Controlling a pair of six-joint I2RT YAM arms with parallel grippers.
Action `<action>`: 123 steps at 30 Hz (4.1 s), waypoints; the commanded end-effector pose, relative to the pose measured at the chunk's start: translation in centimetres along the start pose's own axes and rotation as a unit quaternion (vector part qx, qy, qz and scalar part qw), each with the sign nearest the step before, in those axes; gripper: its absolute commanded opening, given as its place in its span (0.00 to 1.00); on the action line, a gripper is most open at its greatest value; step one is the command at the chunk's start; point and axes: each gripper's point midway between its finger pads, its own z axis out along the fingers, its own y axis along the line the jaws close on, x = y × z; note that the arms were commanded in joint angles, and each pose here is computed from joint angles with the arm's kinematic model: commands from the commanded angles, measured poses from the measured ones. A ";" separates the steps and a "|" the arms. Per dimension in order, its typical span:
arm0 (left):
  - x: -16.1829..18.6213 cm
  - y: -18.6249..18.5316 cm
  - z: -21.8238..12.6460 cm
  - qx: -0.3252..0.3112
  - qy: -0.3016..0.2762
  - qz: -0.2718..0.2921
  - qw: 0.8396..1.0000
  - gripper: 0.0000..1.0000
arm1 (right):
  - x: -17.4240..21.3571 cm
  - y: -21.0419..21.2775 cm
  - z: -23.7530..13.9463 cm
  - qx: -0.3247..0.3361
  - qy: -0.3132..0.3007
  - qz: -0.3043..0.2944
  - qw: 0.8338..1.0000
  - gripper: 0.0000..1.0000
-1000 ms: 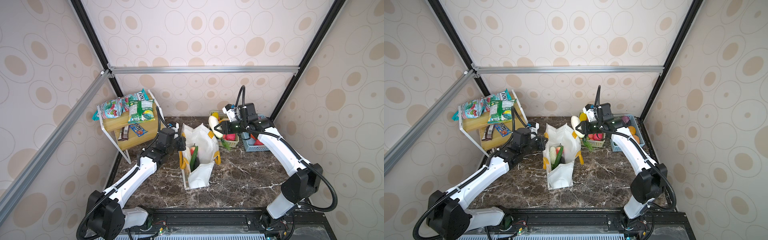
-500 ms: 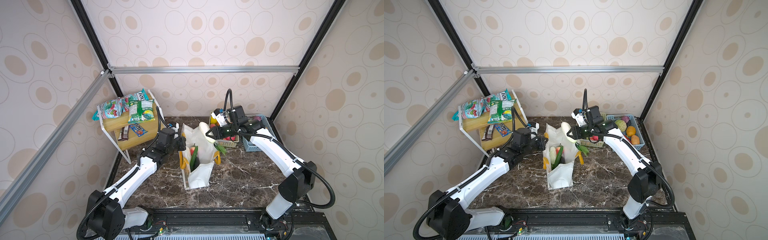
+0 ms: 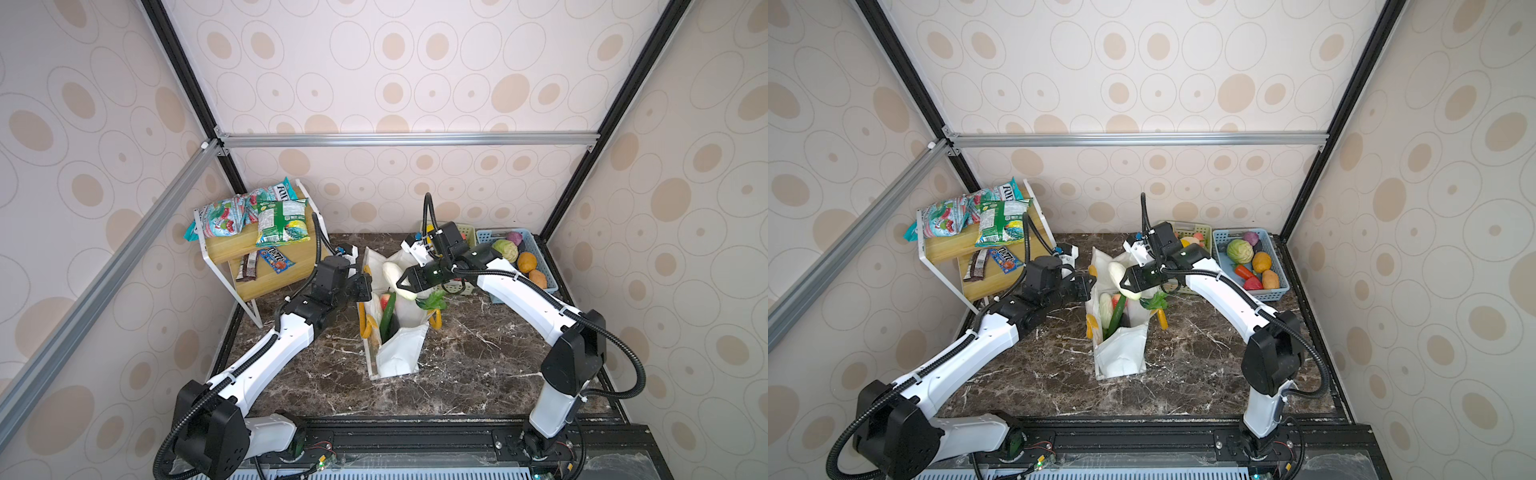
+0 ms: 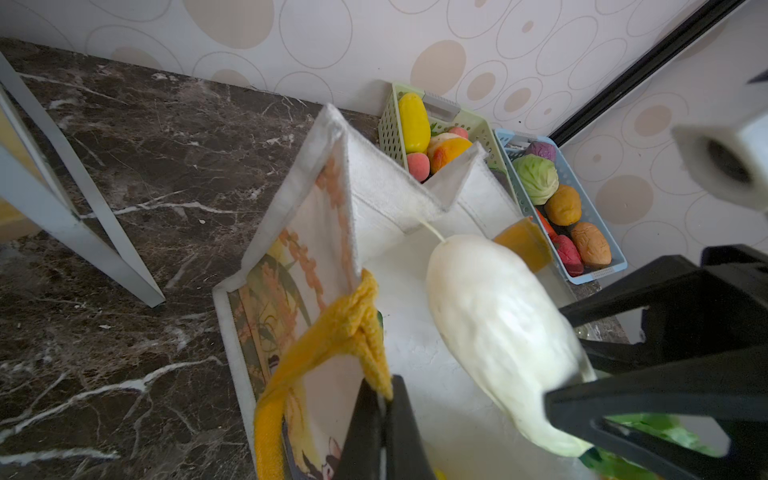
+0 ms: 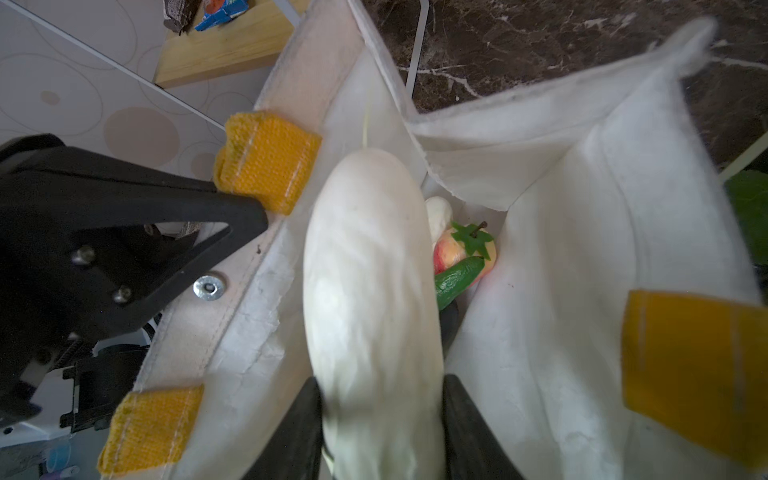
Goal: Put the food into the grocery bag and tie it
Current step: 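Carry the white vegetable over the bag opening with the right gripper, then lower the white vegetable into the bag and open the right gripper, then withdraw the right gripper from the bag toward the blue basket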
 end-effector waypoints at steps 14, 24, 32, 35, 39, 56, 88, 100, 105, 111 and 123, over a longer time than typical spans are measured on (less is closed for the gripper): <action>-1.2 -0.8 -0.4 0.013 -0.020 0.005 1.000 0.00 | 0.2 -0.2 4.1 0.001 0.035 -0.005 0.999 0.40; -1.1 -0.8 -0.2 0.013 -0.018 0.006 1.000 0.00 | 1.5 -0.3 6.9 0.006 0.058 0.001 0.998 0.40; -1.0 -0.6 -0.3 0.010 -0.017 0.007 1.000 0.00 | 3.4 0.4 8.7 0.003 0.083 -0.004 0.997 0.39; -0.9 -0.6 -0.3 0.009 -0.017 0.006 1.000 0.00 | 3.9 0.4 9.1 0.005 0.088 -0.007 0.996 0.39; -1.0 -0.6 -0.3 0.010 -0.018 0.005 1.000 0.00 | 4.8 0.5 9.6 0.007 0.101 -0.010 0.995 0.38; -1.2 -0.8 -0.6 0.011 -0.021 0.002 1.000 0.00 | 8.2 -0.6 13.4 0.012 0.155 0.001 0.988 0.38; -1.2 -0.3 -0.7 -0.002 -0.024 0.003 1.000 0.00 | 3.4 2.3 6.9 0.013 0.061 -0.013 0.998 0.77; -1.9 0.1 -1.3 -0.017 -0.036 0.003 0.999 0.00 | 0.1 0.6 0.3 0.071 -0.010 -0.033 0.997 0.79; -2.2 0.1 -1.5 -0.017 -0.040 0.003 0.999 0.00 | -0.3 -3.4 -2.3 0.139 -0.020 -0.022 0.990 0.80; -2.2 0.1 -1.4 -0.017 -0.038 0.003 0.999 0.00 | -0.7 -8.3 -4.8 0.201 -0.036 0.006 0.979 0.80; -2.2 0.0 -0.8 -0.018 -0.032 0.006 0.999 0.00 | 1.6 -17.7 -7.0 0.331 -0.019 0.073 0.941 0.82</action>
